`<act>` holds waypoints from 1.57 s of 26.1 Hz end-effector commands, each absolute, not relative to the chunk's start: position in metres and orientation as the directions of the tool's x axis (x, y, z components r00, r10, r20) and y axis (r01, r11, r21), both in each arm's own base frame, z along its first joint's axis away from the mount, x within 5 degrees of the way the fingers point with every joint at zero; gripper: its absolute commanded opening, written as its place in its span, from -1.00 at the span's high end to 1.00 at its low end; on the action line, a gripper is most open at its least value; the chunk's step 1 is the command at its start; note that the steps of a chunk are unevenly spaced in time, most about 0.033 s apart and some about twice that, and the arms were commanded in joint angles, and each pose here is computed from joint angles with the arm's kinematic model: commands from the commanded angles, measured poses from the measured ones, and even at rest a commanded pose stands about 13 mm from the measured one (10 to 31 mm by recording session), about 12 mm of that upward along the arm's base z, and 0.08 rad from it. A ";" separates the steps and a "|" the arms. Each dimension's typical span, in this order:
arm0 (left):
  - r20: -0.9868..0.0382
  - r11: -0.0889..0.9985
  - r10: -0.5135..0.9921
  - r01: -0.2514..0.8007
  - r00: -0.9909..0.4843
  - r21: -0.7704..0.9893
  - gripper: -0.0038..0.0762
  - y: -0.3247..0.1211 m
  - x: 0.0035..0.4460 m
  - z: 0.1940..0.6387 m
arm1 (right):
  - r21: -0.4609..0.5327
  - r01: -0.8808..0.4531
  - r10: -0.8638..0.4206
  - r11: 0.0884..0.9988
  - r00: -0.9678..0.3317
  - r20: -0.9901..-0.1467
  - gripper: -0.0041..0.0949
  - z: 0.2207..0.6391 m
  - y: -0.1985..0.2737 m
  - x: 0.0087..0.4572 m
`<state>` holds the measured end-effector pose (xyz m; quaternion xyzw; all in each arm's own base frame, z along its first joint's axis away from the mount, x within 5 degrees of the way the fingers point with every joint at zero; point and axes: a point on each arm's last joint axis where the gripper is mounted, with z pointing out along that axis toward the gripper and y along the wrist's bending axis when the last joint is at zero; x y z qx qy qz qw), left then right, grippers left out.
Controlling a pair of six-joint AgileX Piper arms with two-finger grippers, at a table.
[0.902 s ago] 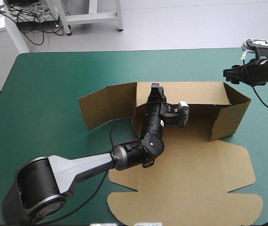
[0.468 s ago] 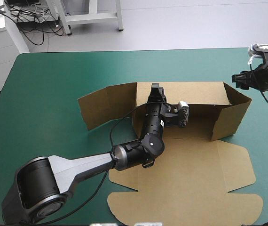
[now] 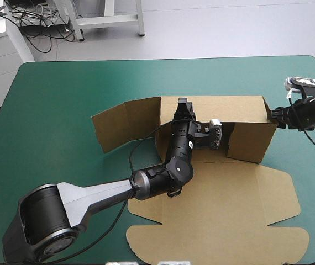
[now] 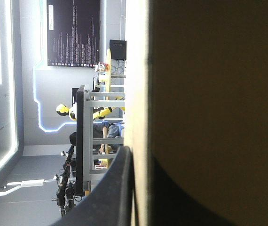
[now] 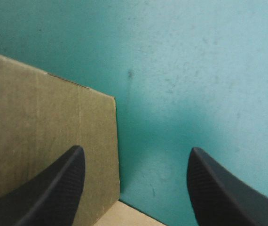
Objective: Fold the box
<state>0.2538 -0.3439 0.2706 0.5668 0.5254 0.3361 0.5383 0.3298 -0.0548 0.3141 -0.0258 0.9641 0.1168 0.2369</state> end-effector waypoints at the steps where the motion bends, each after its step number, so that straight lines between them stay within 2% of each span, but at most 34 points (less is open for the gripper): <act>1: -0.232 0.185 0.939 0.195 0.253 0.963 0.93 -0.344 0.248 0.296 | 0.201 -0.130 0.015 0.971 -0.806 -0.591 -0.24 0.337 -0.049 0.313; 7: -0.235 0.188 0.939 0.199 0.250 0.962 0.93 -0.344 0.248 0.296 | 0.162 -0.107 0.024 0.981 -0.762 -0.647 -0.24 0.337 -0.044 0.287; 19: -0.235 0.188 0.939 0.199 0.250 0.962 0.93 -0.344 0.248 0.296 | 0.057 -0.138 -0.056 0.989 -0.698 -0.714 -0.24 0.329 -0.039 0.254; 29: -0.237 0.190 0.939 0.202 0.248 0.961 0.93 -0.344 0.248 0.296 | 0.020 -0.285 -0.195 0.958 -0.704 -0.683 -0.24 0.326 -0.032 0.249; 36: -0.237 0.190 0.939 0.202 0.248 0.961 0.93 -0.344 0.248 0.296 | -0.107 -0.371 -0.334 0.923 -0.630 -0.701 -0.24 0.325 -0.035 0.256; 38: -0.239 0.191 0.939 0.204 0.246 0.960 0.93 -0.343 0.248 0.295 | -0.110 -0.400 -0.358 0.910 -0.622 -0.697 -0.24 0.321 -0.034 0.260; 41: -0.239 0.191 0.939 0.204 0.246 0.960 0.93 -0.343 0.248 0.295 | -0.055 -0.451 -0.355 0.891 -0.615 -0.704 -0.24 0.314 -0.030 0.265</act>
